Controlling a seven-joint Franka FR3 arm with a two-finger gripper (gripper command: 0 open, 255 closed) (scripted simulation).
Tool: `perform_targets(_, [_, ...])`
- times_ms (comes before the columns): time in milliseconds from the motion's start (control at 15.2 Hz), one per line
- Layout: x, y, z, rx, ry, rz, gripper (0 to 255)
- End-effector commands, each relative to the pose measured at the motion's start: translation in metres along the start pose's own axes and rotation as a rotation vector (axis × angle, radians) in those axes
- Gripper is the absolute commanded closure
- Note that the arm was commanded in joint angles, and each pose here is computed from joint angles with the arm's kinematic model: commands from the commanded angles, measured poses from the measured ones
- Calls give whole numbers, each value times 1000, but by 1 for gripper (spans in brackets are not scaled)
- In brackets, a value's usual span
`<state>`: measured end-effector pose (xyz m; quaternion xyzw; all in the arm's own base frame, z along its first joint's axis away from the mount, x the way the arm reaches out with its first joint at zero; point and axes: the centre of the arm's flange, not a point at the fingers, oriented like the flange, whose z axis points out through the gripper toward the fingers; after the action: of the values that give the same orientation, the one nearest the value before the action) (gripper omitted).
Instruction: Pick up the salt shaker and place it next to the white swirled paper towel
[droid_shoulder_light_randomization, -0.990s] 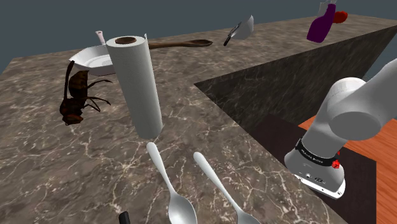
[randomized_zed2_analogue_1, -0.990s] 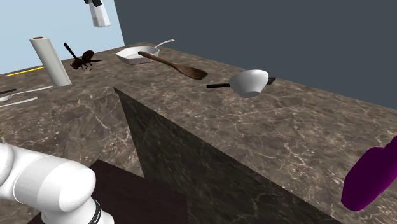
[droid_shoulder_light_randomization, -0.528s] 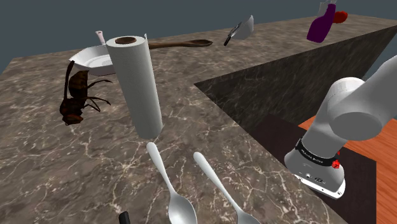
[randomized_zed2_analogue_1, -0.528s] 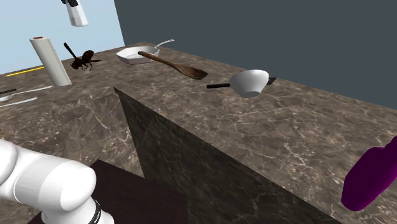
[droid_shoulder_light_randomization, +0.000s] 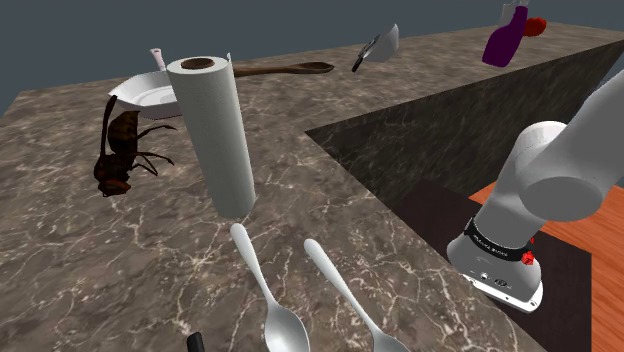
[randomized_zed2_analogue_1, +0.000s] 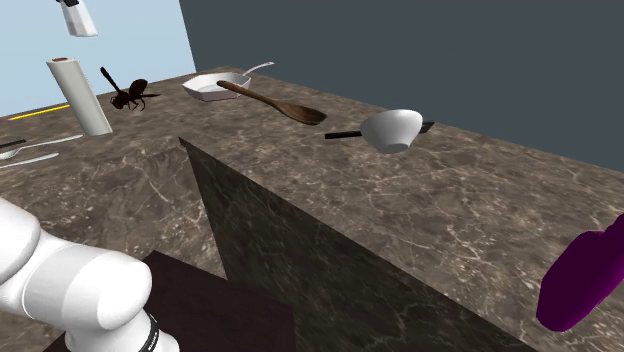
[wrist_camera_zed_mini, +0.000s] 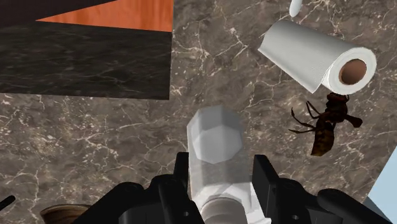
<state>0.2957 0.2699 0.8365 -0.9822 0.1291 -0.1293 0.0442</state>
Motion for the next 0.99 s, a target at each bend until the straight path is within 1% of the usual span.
perform_targets(0, [-12, -25, 3, 1, 0, 2, 255])
perform_targets(462, [-47, -110, 5, 1, 0, 2, 255])
perform_targets(528, [-49, -116, 5, 1, 0, 2, 255])
perform_targets(924, [-57, -112, 36, 1, 0, 2, 255])
